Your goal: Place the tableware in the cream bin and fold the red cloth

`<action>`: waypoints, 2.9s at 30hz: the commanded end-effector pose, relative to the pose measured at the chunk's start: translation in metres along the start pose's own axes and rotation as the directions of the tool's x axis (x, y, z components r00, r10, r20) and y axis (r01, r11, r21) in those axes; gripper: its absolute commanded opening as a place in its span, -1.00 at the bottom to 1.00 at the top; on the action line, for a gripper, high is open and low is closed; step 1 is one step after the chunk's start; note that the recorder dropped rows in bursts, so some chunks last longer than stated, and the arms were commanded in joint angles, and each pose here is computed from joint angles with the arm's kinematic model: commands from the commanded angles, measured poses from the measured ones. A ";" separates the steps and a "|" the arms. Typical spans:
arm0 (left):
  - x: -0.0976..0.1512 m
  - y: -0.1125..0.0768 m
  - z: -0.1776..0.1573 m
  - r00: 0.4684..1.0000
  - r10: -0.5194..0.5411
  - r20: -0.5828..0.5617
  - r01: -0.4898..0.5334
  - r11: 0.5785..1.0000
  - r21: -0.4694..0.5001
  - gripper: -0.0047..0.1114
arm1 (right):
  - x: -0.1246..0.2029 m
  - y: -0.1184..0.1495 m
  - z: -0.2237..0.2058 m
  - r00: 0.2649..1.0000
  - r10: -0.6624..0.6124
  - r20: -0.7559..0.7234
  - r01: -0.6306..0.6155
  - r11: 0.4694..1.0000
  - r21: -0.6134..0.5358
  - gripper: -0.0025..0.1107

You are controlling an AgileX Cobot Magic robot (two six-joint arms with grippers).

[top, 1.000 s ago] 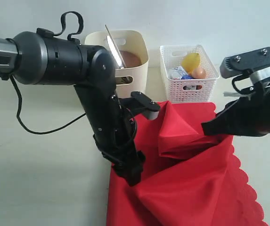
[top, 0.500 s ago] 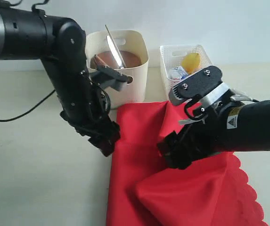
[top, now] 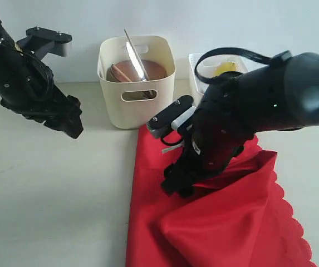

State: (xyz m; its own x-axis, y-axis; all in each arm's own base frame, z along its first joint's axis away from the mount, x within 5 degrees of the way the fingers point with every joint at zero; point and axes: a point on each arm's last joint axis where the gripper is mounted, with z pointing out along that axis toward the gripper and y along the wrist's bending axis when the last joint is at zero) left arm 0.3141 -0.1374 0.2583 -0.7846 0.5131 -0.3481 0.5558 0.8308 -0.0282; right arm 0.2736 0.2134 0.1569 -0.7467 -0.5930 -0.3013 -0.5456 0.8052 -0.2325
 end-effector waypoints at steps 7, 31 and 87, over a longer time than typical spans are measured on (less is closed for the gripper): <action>0.002 0.000 -0.004 1.000 -0.014 0.003 0.014 1.000 0.008 0.38 | 0.001 -0.031 0.004 0.999 0.020 -0.046 -0.001 0.925 0.379 0.26; -0.009 -0.038 -0.003 0.996 0.025 0.085 -0.037 0.990 0.134 0.38 | -0.018 -0.174 0.037 0.943 0.329 0.057 -0.333 0.916 0.222 0.08; 0.018 -0.090 0.059 0.942 0.298 -0.156 -0.247 0.928 0.280 -0.89 | 0.071 -0.108 0.015 0.835 0.142 -0.532 -0.265 0.950 -0.163 -0.96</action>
State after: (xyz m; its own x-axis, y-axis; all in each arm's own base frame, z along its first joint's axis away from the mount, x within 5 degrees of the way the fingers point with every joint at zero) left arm 0.2677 -0.2182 0.1946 -0.5998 0.7769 -0.1917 0.7979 0.5625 -0.2167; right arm 0.2914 0.0914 0.1406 -0.8957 -0.3923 0.2095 -0.3880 0.9195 0.0628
